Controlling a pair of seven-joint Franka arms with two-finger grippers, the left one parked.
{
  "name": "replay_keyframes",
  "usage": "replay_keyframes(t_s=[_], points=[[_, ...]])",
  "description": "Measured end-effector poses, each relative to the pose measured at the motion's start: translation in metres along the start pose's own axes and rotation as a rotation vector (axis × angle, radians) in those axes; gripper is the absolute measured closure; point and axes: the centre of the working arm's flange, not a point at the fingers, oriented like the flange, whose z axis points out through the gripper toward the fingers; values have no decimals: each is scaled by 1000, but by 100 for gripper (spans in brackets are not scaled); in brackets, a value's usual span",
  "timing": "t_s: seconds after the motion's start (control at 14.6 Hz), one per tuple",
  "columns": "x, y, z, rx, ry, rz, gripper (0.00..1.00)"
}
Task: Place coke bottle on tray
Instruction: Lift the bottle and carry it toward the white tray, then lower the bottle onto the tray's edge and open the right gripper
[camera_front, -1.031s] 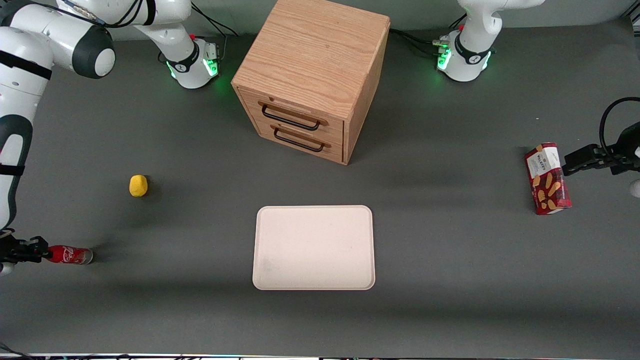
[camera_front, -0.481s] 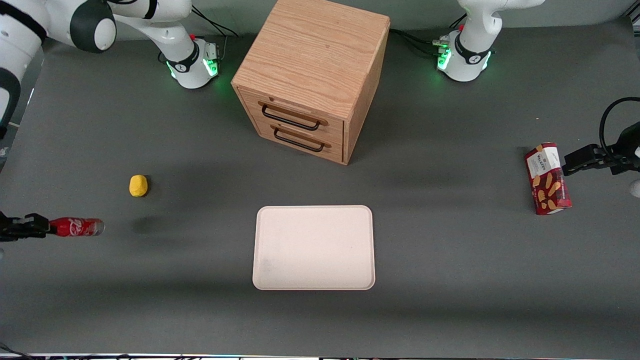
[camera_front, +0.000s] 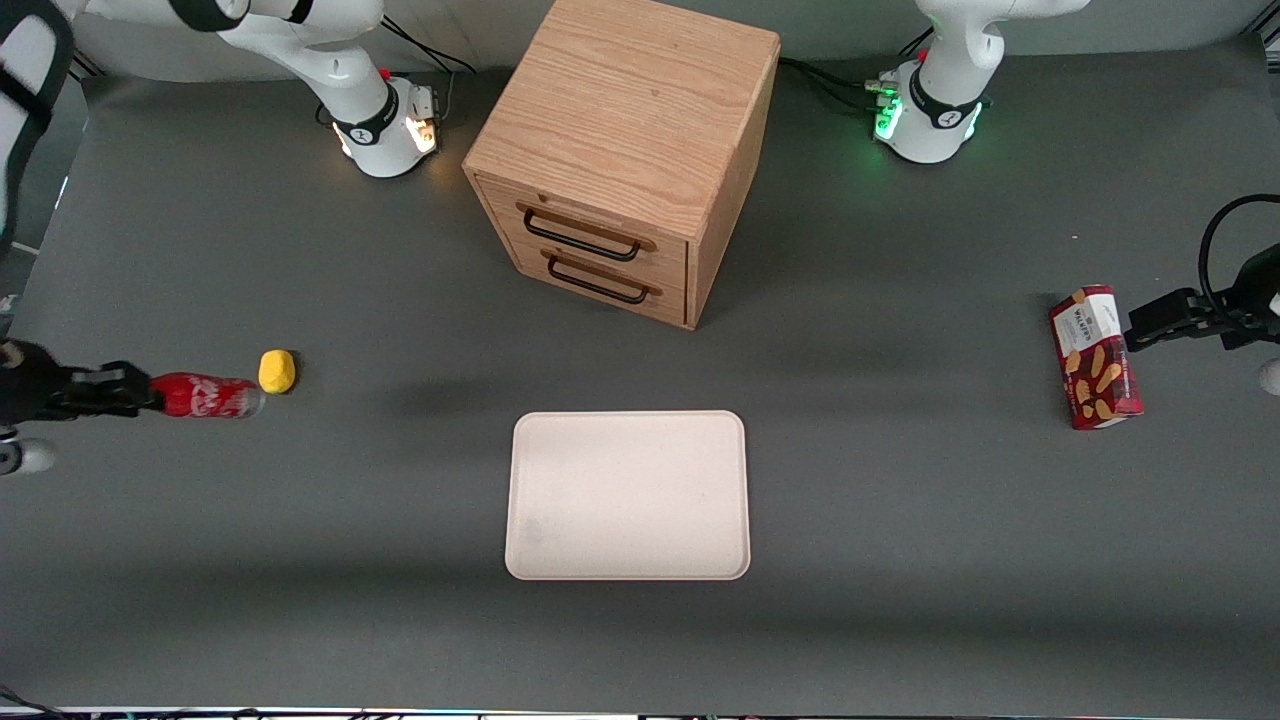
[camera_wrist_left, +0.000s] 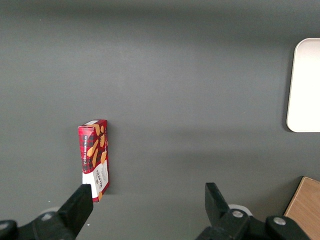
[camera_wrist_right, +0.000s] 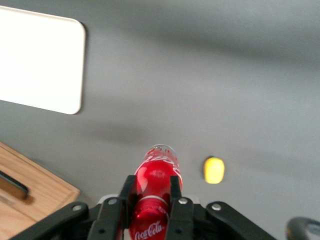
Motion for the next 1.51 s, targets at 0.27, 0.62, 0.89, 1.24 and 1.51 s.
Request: replay_keyframes(t_s=[0.27,0.62,0.89,1.24,1.51], points=[[7,-115,-13,45,73,53,69],[39,-219,39,-52,172,26,69],[78,-266,125,-15,192,22,69],[112,-263,212,-35,228,0,69],[126,-261,261,-39,241,-11,69]])
